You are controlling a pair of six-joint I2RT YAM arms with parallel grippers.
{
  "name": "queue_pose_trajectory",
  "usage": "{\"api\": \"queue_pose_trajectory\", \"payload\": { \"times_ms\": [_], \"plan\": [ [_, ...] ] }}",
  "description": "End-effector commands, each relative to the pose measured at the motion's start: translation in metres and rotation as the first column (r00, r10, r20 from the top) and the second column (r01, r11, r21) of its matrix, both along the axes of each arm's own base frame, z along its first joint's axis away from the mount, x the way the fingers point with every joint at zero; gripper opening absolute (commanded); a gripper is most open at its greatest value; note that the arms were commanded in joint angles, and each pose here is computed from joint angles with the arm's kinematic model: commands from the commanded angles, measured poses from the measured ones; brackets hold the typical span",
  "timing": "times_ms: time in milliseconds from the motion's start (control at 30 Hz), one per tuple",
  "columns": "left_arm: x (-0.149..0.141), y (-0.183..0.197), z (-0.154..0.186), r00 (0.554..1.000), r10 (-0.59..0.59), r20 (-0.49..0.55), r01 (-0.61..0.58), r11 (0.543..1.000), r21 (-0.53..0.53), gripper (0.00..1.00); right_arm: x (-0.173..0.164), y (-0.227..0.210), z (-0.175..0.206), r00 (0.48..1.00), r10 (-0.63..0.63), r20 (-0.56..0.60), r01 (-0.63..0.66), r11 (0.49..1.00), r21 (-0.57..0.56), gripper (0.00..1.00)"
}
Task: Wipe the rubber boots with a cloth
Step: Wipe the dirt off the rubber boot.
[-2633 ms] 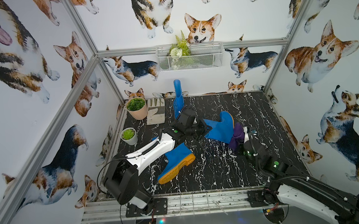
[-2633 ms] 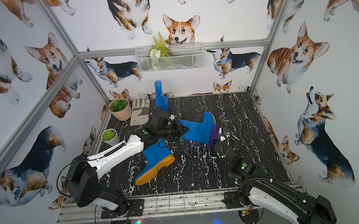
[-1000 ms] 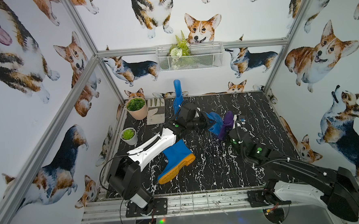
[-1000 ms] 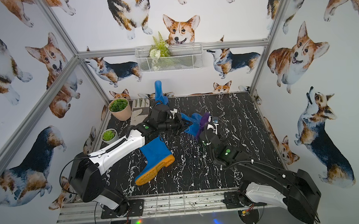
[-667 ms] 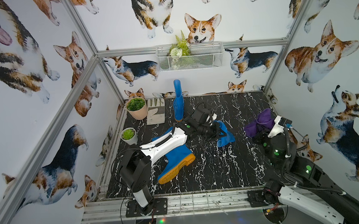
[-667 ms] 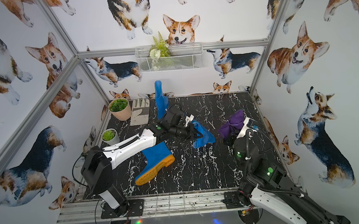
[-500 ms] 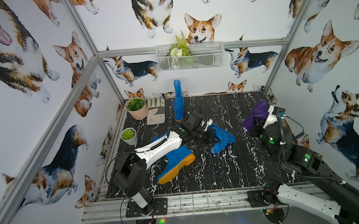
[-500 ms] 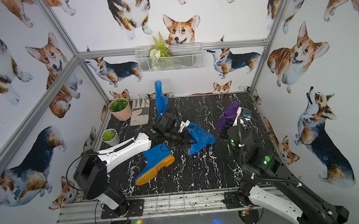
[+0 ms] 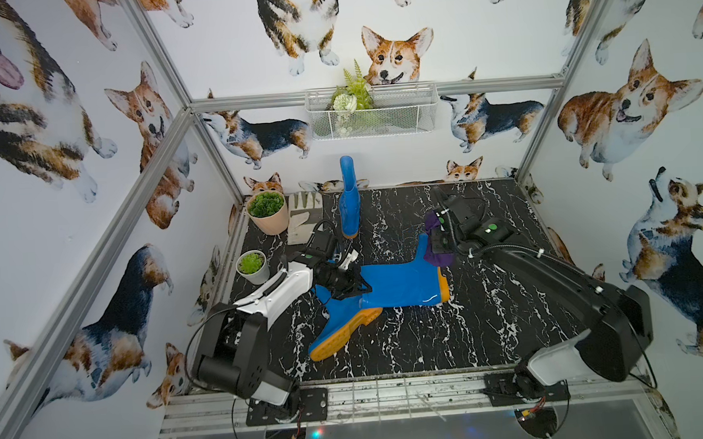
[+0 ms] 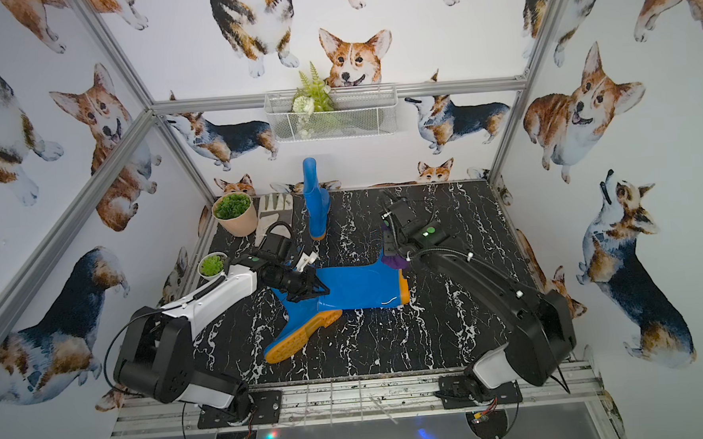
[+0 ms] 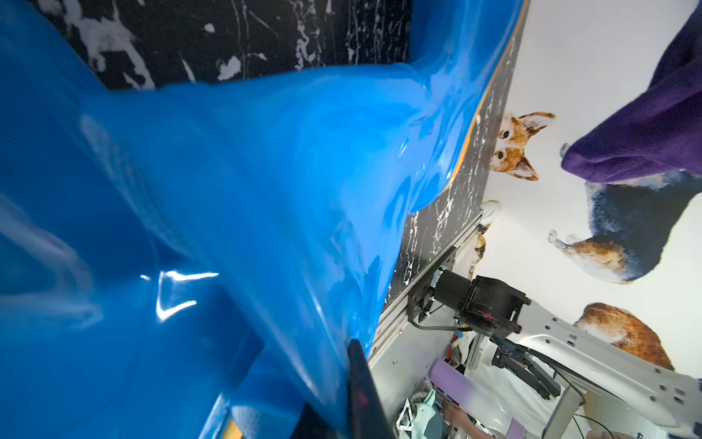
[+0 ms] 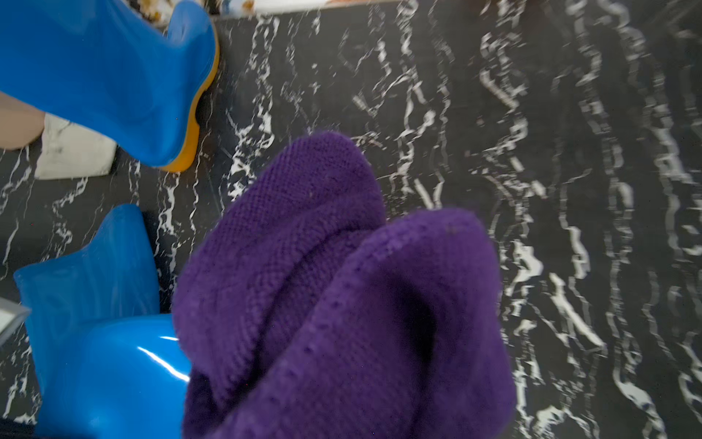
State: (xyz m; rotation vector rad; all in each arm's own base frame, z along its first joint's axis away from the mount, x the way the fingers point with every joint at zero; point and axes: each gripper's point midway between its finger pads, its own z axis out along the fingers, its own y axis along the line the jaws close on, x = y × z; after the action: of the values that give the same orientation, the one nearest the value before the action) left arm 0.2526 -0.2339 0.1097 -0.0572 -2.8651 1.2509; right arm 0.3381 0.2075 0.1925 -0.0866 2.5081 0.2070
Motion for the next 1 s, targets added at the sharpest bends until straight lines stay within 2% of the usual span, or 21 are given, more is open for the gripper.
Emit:
{"api": "queue_pose_trajectory", "payload": {
  "times_ms": [0, 100, 167, 267, 400, 567, 633, 767, 867, 967],
  "plan": [
    [0.01, -0.013, 0.003, 0.996, -0.078, 0.045, 0.079, 0.997, -0.005, 0.0, -0.009, 0.005, -0.035, 0.986, 0.069, -0.152, -0.078, 0.996, -0.054, 0.0],
    [0.021, -0.027, 0.001, 0.991, -0.119, 0.059, 0.118, 0.993, 0.015, 0.0, -0.016, -0.015, -0.051, 0.974, 0.03, -0.224, -0.05, 0.995, -0.082, 0.0],
    [0.024, -0.036, 0.001, 0.986, -0.146, 0.078, 0.145, 0.989, 0.018, 0.0, -0.021, -0.021, -0.051, 0.972, 0.037, -0.231, -0.056, 0.996, -0.075, 0.0],
    [0.027, -0.044, 0.001, 0.979, -0.177, 0.105, 0.175, 0.984, 0.025, 0.0, -0.028, -0.013, -0.048, 0.957, 0.127, -0.262, -0.146, 0.988, -0.053, 0.0],
    [0.027, -0.044, -0.004, 0.975, -0.191, 0.115, 0.186, 0.981, 0.05, 0.0, -0.034, 0.0, -0.057, 0.892, 0.239, -0.383, -0.281, 0.958, -0.057, 0.0],
    [0.023, -0.039, -0.01, 0.977, -0.184, 0.106, 0.177, 0.981, 0.075, 0.0, -0.021, 0.004, -0.076, 0.845, 0.258, -0.469, -0.347, 0.931, -0.114, 0.0],
    [0.02, -0.037, -0.01, 0.978, -0.182, 0.102, 0.174, 0.982, 0.078, 0.0, -0.01, -0.005, -0.086, 0.829, 0.233, -0.508, -0.374, 0.907, -0.193, 0.0],
    [0.011, -0.036, -0.01, 0.978, -0.189, 0.089, 0.181, 0.98, 0.087, 0.0, 0.023, -0.043, -0.093, 0.842, 0.128, -0.524, -0.329, 0.891, -0.312, 0.0],
    [0.005, -0.037, -0.01, 0.976, -0.199, 0.086, 0.19, 0.976, 0.103, 0.0, 0.06, -0.073, -0.084, 0.892, 0.023, -0.451, -0.228, 0.885, -0.405, 0.0],
    [0.006, -0.036, -0.008, 0.978, -0.19, 0.088, 0.181, 0.978, 0.106, 0.0, 0.084, -0.086, -0.066, 0.922, -0.033, -0.385, -0.151, 0.887, -0.437, 0.0]
  ]
}}
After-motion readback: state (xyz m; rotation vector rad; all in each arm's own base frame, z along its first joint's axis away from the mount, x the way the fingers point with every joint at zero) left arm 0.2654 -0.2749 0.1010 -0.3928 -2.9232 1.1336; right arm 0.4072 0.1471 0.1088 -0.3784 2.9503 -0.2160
